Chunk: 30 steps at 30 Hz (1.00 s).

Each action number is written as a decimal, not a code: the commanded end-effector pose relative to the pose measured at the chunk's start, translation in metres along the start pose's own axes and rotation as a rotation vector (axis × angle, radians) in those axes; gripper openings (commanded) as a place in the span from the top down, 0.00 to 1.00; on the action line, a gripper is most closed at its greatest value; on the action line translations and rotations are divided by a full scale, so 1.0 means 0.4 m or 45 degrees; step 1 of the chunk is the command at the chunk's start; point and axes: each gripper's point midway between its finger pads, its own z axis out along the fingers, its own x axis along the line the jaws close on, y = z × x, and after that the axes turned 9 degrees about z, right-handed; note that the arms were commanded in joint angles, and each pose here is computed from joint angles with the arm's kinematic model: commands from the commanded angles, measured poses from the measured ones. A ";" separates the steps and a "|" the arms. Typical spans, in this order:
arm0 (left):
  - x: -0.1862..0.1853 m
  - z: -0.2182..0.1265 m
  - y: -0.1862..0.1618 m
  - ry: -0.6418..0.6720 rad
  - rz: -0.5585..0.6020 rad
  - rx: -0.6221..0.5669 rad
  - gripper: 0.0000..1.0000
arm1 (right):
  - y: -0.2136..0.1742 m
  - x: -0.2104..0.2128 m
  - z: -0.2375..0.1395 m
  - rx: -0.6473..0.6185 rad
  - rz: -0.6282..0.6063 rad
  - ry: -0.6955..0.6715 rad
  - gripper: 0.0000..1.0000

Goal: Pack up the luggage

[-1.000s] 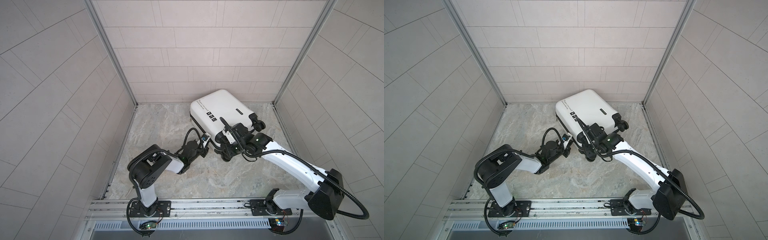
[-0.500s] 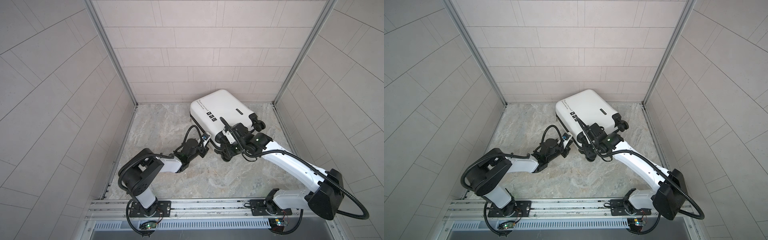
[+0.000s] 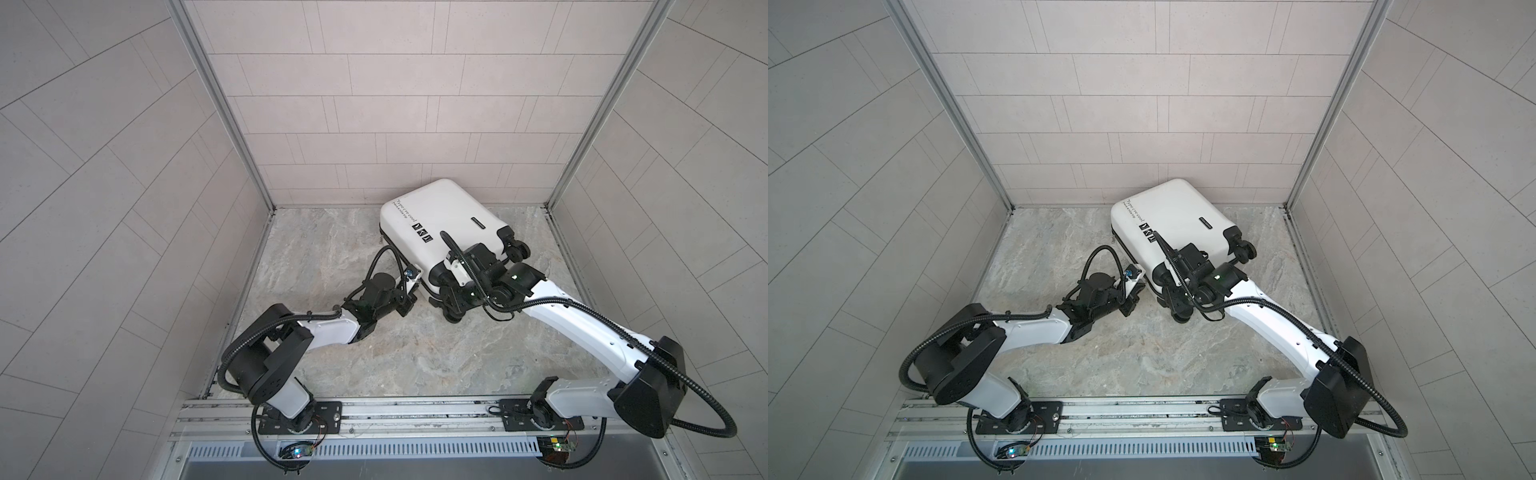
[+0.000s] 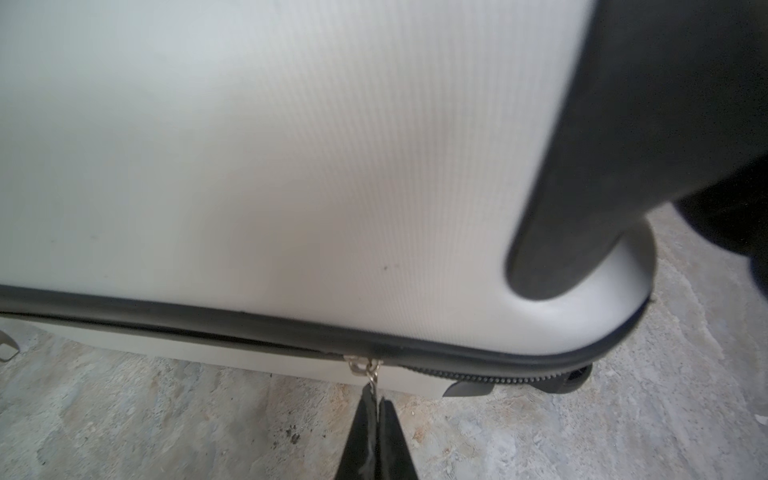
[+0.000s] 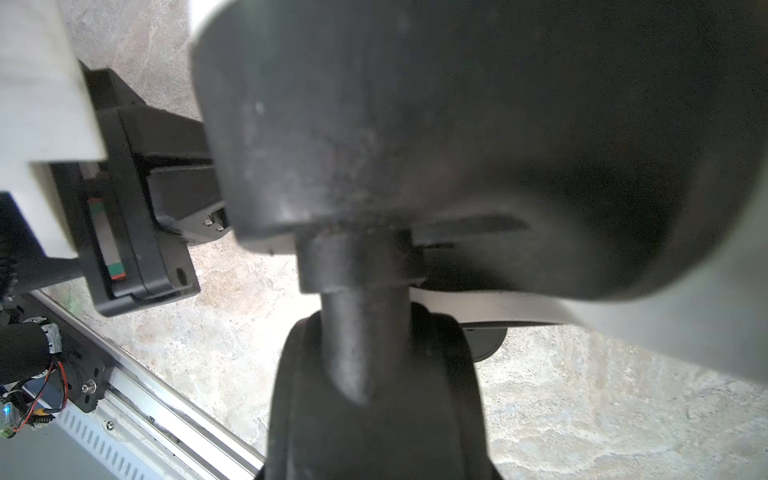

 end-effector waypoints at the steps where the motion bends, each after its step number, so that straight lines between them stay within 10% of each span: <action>1: -0.069 -0.012 0.076 -0.157 0.027 -0.119 1.00 | 0.131 0.058 -0.088 -0.265 0.084 0.114 1.00; 30: -0.200 -0.041 0.104 -0.242 0.048 -0.167 1.00 | 0.199 0.016 -0.112 -0.370 -0.030 -0.083 1.00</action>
